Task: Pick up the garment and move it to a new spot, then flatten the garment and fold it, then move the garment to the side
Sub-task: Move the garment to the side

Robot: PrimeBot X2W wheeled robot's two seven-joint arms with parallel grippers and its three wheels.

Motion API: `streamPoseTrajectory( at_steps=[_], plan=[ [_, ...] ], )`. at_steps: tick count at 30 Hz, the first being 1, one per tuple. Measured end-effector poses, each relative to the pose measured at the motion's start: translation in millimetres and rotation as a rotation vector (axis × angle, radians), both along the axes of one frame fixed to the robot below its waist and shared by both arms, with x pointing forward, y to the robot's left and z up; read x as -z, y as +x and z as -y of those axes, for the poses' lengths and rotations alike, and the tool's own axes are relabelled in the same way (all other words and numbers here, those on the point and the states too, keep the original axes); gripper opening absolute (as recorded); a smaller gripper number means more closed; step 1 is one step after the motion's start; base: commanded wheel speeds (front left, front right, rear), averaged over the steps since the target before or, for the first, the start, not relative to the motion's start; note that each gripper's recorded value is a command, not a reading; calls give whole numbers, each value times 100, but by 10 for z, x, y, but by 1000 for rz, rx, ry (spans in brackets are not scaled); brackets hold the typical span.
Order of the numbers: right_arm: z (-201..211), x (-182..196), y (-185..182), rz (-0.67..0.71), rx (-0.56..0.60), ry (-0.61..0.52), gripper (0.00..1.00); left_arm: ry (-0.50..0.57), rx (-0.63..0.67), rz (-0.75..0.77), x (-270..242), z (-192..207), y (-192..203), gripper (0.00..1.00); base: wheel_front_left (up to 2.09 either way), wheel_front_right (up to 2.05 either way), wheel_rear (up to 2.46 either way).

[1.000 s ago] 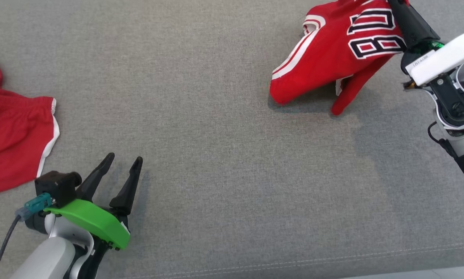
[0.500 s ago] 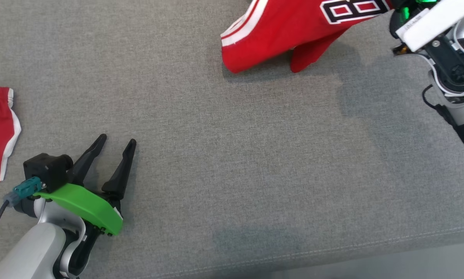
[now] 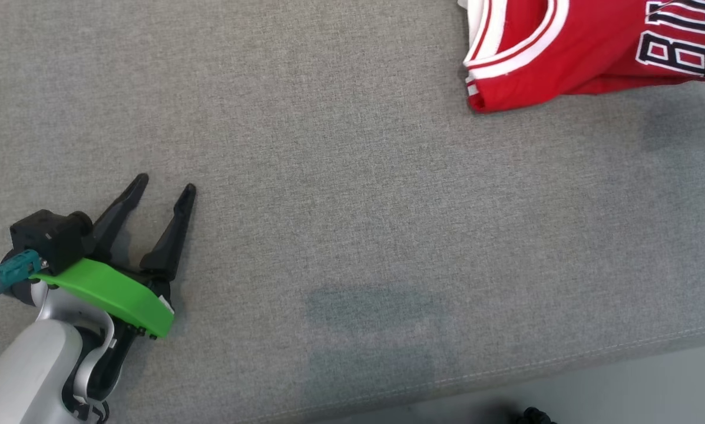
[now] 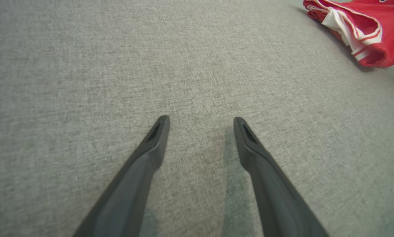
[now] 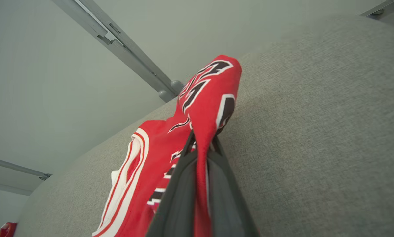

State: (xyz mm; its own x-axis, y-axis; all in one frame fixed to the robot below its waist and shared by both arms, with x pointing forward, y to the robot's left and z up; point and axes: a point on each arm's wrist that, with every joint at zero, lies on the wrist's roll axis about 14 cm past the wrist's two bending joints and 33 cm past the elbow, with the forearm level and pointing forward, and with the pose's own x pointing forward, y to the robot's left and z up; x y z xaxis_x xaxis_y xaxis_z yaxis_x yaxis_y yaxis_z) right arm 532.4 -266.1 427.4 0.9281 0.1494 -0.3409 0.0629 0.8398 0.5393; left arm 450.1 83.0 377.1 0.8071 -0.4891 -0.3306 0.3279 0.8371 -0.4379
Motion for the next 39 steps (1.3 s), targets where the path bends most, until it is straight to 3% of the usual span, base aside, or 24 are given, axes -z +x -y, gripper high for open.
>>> streamPoseTrajectory(
  at_steps=[4,11,22,23,25,26,32,39],
  plan=[
    [228,123,-31,-21,39,-71,0,-8,20,27,-29,69,82,100,0,0,0],
    [757,184,50,-23,117,-299,0,-62,45,103,-176,180,212,100,0,0,0],
    [1068,217,231,4,193,-531,0,-64,75,141,-180,211,216,100,0,0,0],
    [1092,246,223,-7,204,-542,9,-63,76,138,-169,211,212,100,0,0,0],
    [1092,305,211,-19,219,-554,49,-60,77,137,-159,206,209,100,0,0,0],
    [1083,323,210,-20,226,-560,100,-60,77,137,-156,205,208,100,0,0,0],
    [1069,306,205,-14,239,-601,100,-58,73,151,-187,193,198,100,0,0,0],
    [1084,26,196,39,248,-642,100,-75,59,189,-341,228,179,100,0,0,0]
  ],
)
